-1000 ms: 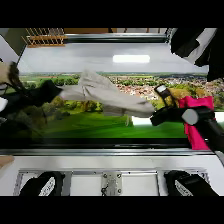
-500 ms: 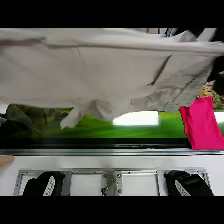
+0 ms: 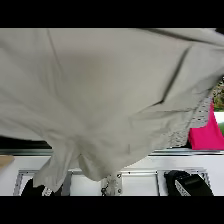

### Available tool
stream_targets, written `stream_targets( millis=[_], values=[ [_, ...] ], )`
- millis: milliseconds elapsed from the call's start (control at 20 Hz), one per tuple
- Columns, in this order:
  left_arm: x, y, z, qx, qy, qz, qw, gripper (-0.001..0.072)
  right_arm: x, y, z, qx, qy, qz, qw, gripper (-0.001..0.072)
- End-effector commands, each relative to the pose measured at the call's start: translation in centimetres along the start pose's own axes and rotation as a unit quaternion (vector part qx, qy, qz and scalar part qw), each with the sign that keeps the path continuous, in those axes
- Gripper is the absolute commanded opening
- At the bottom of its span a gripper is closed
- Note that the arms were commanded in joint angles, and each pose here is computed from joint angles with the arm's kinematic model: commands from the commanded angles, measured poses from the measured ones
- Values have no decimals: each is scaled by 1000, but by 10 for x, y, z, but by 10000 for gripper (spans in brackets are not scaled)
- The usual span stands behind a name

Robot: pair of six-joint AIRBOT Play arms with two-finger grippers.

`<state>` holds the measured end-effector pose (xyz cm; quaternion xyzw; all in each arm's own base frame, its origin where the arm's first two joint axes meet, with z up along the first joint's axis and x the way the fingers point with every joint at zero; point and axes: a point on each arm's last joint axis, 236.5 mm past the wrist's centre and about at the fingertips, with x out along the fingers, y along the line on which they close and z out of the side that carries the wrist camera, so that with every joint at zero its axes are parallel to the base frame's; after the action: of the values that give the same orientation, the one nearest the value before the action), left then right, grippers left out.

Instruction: Fold the clothes and pants, and hang the long-sleeved shirts on hangers.

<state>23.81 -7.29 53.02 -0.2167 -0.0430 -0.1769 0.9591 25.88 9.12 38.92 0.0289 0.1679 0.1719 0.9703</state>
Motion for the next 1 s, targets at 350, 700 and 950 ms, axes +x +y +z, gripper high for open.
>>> stream_targets(
  millis=[350,700,950],
  values=[
    [207,212,-311,-167,374,116,905,6,209,-78,-208,51,414,-89,905,24],
    [266,236,-379,-175,419,105,885,7,267,-158,-241,-37,413,-185,891,25],
    [236,237,-367,-144,452,122,872,6,249,-171,-221,-29,392,-202,897,23]
  ],
)
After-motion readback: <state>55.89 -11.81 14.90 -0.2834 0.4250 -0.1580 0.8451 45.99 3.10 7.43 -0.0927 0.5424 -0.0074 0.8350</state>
